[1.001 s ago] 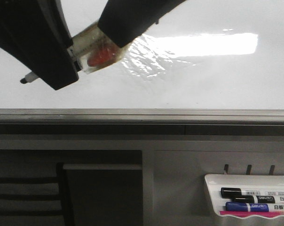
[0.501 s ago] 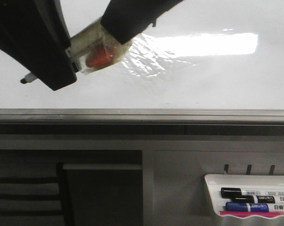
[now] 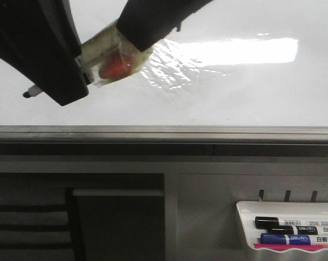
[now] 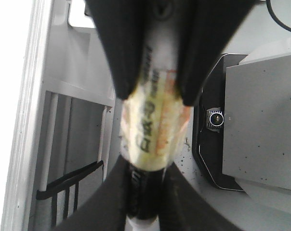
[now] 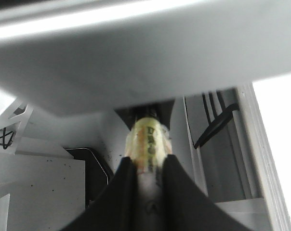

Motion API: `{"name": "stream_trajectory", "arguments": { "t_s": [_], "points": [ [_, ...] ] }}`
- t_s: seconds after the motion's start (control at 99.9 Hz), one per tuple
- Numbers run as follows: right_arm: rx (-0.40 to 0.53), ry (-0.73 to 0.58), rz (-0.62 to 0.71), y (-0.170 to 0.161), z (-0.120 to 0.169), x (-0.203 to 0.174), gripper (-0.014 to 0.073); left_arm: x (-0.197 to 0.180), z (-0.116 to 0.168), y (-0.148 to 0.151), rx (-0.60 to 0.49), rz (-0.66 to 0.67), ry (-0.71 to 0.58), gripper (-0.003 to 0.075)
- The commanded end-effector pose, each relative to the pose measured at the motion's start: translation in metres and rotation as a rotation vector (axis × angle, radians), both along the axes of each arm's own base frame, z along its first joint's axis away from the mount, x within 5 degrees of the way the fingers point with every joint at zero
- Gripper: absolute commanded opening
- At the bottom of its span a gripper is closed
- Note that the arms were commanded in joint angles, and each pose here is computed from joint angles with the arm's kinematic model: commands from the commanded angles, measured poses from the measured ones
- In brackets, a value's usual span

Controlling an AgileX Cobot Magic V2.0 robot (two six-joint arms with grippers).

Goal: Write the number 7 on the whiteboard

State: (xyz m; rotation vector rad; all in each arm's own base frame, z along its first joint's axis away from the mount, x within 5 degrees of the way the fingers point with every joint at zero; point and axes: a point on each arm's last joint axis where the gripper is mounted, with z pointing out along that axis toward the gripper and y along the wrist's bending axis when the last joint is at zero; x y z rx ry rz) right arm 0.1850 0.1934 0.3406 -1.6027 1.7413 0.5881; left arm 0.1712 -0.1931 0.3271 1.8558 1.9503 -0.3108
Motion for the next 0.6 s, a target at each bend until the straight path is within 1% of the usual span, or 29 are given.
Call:
{"name": "stream_trajectory", "arguments": {
  "t_s": [0.0, 0.04, 0.1, 0.11, 0.12, 0.13, 0.15, 0.17, 0.21, 0.22, 0.23, 0.24, 0.26, 0.31, 0.401, 0.501, 0.591],
  "points": [
    [0.074, -0.057, -0.022, 0.001, 0.018, 0.000, -0.0064, -0.002, 0.018, -0.005, -0.113, 0.025, -0.028, -0.0004],
    [0.074, -0.057, -0.022, 0.001, 0.018, 0.000, -0.0064, -0.002, 0.019, -0.005, -0.117, 0.027, -0.033, 0.0008],
    [0.073, -0.058, -0.022, 0.001, 0.018, 0.000, -0.0064, -0.001, 0.019, -0.005, -0.118, 0.028, -0.037, 0.0062],
    [0.073, -0.058, -0.022, 0.001, 0.018, 0.000, -0.0064, -0.001, 0.019, -0.005, -0.115, 0.027, -0.040, 0.0083],
    [0.073, -0.058, -0.022, 0.001, 0.018, 0.000, -0.0064, -0.001, 0.019, -0.005, -0.113, 0.027, -0.042, 0.0119],
    [0.073, -0.058, -0.022, 0.001, 0.018, 0.000, -0.0064, -0.001, 0.019, -0.005, -0.114, 0.027, -0.041, 0.0119],
    [0.073, -0.058, -0.022, 0.001, 0.018, 0.000, -0.0064, -0.001, 0.019, -0.005, -0.112, 0.027, -0.043, 0.0174],
    [0.069, -0.061, -0.021, 0.000, 0.018, 0.000, -0.0064, -0.001, 0.019, -0.005, -0.112, 0.027, -0.043, 0.0189],
    [0.063, -0.066, -0.020, 0.000, 0.018, 0.001, -0.0064, -0.001, 0.019, -0.005, -0.112, 0.030, -0.042, 0.0294],
    [0.061, -0.067, -0.020, 0.000, 0.018, 0.001, -0.0064, -0.001, 0.019, -0.005, -0.112, 0.029, -0.042, 0.0294],
    [0.061, -0.069, -0.021, 0.000, 0.018, 0.001, -0.0064, -0.001, 0.019, -0.005, -0.112, 0.029, -0.042, 0.0336],
    [0.060, -0.070, -0.021, 0.000, 0.018, 0.001, -0.0064, -0.001, 0.019, -0.005, -0.112, 0.029, -0.042, 0.0336],
    [0.057, -0.073, -0.023, 0.000, 0.018, 0.001, -0.0064, -0.001, 0.019, -0.005, -0.112, 0.029, -0.042, 0.0386],
    [0.051, -0.076, -0.024, -0.001, 0.017, 0.001, -0.0064, -0.001, 0.019, -0.005, -0.112, 0.029, -0.042, 0.0447],
    [0.049, -0.090, -0.036, -0.005, 0.020, 0.002, -0.0064, -0.001, 0.019, -0.005, -0.112, 0.029, -0.042, 0.0454],
    [0.044, -0.097, -0.107, -0.018, 0.026, 0.004, -0.0064, -0.001, 0.019, -0.005, -0.112, 0.029, -0.042, 0.0437],
    [-0.018, -0.100, -0.164, -0.034, 0.030, 0.004, -0.0064, -0.001, 0.019, -0.005, -0.112, 0.029, -0.042, 0.0426]
  ]
}}
